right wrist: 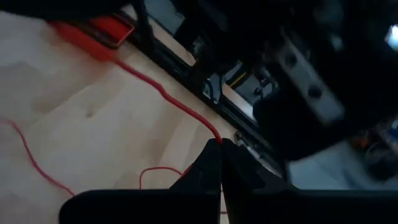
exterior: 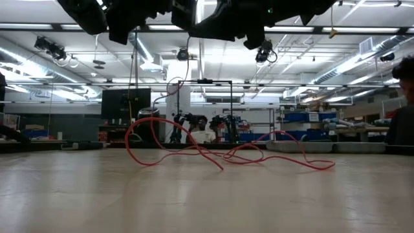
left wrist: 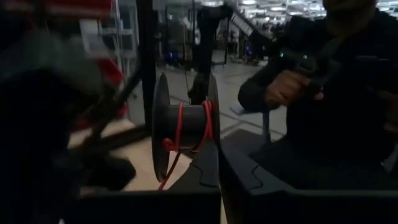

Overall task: Coil cords
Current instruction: Coil the red cable wire onto the black spool

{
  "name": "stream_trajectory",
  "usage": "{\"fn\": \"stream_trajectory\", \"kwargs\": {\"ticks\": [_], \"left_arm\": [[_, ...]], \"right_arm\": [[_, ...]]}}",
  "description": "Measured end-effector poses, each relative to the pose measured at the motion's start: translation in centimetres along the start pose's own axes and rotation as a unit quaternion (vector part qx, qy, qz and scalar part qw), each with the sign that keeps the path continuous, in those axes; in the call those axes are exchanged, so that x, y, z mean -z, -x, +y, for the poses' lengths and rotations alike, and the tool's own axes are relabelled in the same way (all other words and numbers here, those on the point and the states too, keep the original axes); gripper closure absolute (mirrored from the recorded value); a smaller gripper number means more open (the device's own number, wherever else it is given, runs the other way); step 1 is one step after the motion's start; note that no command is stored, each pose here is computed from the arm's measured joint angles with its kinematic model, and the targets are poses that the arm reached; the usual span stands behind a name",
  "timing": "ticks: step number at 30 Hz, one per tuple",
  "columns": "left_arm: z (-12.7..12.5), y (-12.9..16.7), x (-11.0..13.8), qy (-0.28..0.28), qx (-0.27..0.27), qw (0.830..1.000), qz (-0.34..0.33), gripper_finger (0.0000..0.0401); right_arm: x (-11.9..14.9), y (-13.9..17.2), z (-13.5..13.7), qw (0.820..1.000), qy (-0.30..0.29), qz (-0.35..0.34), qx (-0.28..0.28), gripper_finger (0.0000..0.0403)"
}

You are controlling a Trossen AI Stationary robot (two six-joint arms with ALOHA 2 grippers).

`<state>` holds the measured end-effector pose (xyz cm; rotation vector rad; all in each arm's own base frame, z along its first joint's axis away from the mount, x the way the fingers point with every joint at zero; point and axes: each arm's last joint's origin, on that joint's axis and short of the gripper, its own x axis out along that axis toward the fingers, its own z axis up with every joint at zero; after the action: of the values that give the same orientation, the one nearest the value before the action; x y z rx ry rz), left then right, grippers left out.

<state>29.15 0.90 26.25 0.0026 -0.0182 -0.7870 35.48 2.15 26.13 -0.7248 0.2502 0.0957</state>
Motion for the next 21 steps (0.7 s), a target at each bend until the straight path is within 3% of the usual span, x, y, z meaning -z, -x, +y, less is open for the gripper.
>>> {"fn": "stream_trajectory", "kwargs": {"ticks": [9, 21], "left_arm": [[0.0, 0.1, 0.8, 0.051, -0.001, 0.998, 0.03, 0.0401], [0.1, 0.1, 1.1, 0.061, -0.013, 0.997, 0.042, 0.0401]], "right_arm": [[-1.1, 0.1, 1.0, 0.993, 0.085, -0.063, -0.05, 0.0403], [-1.9, 0.2, 0.8, 0.99, 0.091, -0.105, -0.037, 0.0403]]}}
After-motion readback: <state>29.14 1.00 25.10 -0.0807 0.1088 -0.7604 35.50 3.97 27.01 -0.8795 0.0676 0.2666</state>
